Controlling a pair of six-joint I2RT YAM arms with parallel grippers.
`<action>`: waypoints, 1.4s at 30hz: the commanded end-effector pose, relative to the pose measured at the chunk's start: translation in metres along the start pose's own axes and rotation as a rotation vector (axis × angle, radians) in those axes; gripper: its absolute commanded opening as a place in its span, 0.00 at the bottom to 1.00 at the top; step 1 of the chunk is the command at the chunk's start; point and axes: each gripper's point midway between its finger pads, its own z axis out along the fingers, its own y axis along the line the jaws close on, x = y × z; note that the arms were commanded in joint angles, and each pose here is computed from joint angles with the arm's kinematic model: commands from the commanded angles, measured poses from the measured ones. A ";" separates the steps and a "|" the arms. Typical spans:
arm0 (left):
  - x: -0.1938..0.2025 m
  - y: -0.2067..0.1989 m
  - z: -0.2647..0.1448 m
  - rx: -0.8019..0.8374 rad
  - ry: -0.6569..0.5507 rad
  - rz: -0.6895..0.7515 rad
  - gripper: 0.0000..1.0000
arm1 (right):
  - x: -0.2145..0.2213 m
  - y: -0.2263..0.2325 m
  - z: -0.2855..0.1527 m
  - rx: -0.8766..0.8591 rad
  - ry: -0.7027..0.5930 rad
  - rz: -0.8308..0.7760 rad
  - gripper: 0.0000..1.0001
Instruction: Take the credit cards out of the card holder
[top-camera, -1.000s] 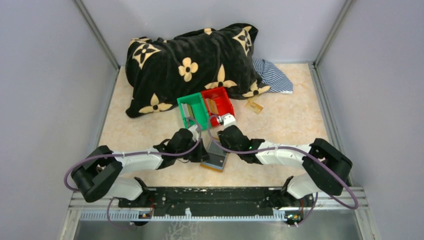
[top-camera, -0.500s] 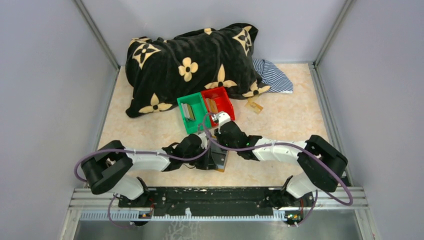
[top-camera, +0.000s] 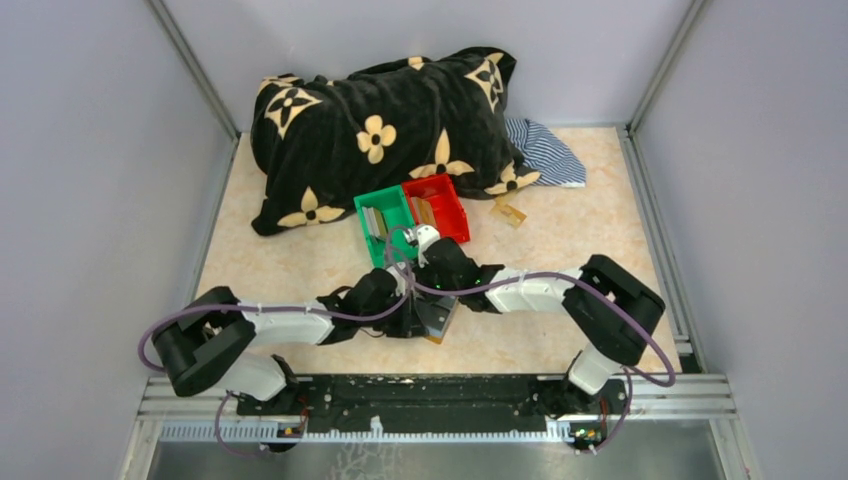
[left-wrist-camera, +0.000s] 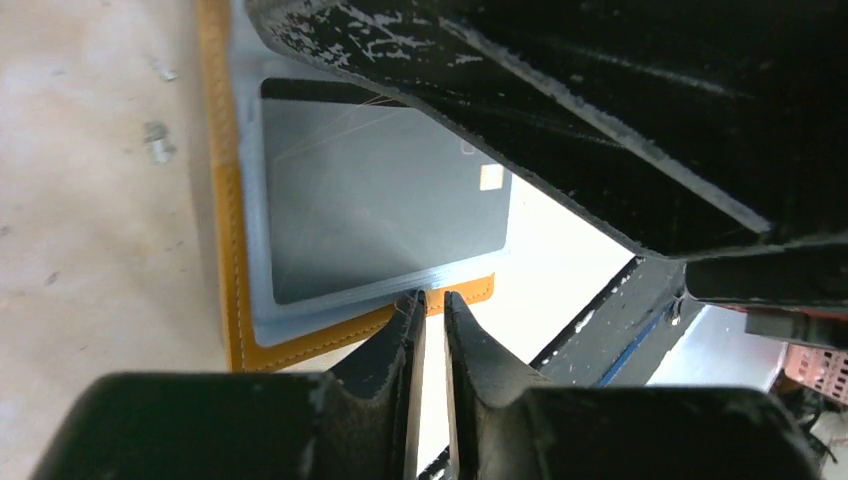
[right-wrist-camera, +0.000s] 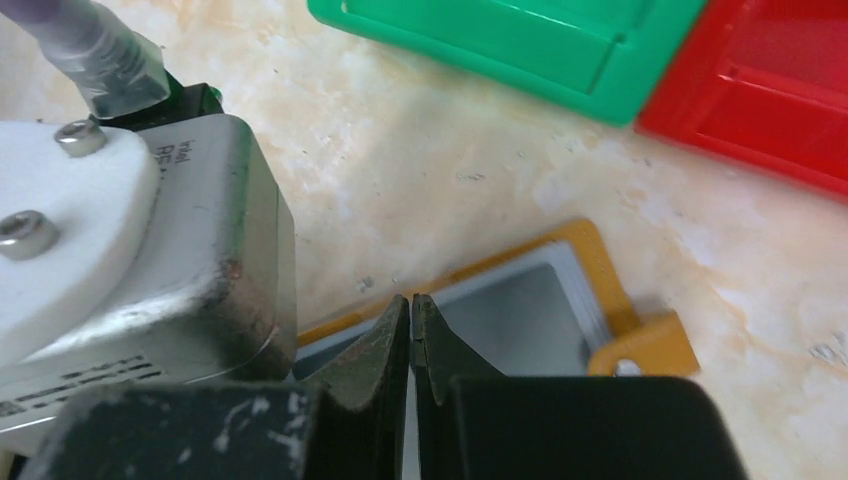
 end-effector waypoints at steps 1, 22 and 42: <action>0.022 0.021 -0.008 -0.064 0.048 0.040 0.20 | -0.048 0.028 0.012 -0.105 -0.124 -0.005 0.05; -0.009 0.083 -0.038 -0.215 -0.055 -0.132 0.21 | -0.006 -0.026 0.020 0.072 -0.035 0.079 0.01; -0.029 0.069 -0.011 -0.129 -0.021 -0.155 0.21 | 0.002 0.001 -0.045 -0.089 -0.086 0.177 0.01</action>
